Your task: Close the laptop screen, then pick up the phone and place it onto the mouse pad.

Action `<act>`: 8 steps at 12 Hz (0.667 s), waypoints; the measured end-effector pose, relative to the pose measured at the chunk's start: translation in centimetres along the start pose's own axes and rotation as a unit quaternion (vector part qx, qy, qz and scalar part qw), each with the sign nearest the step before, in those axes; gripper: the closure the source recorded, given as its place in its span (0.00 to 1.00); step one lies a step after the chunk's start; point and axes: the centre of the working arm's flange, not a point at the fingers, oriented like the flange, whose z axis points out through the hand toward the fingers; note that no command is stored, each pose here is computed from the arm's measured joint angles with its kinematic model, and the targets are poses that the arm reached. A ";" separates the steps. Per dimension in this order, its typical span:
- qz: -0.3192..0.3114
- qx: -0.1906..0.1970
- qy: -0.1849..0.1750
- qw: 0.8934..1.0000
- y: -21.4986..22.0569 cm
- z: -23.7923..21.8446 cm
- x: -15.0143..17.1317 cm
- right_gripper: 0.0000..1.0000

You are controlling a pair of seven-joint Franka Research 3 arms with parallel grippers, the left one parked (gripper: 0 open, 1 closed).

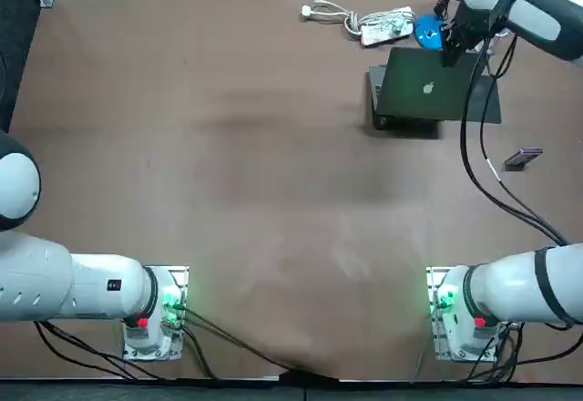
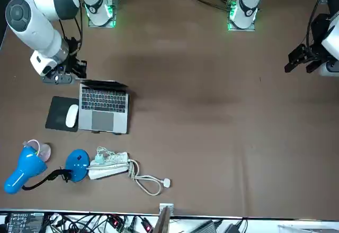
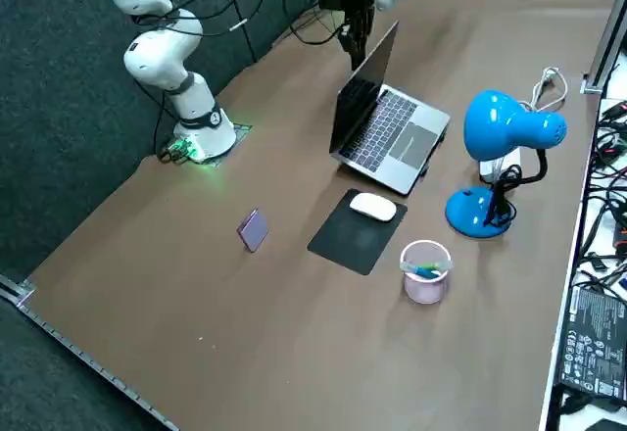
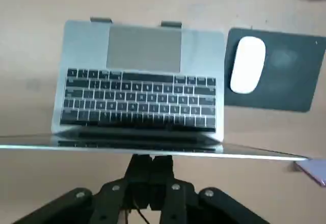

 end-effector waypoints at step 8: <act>0.015 0.005 0.001 1.000 0.0 7.9 3.9 0.98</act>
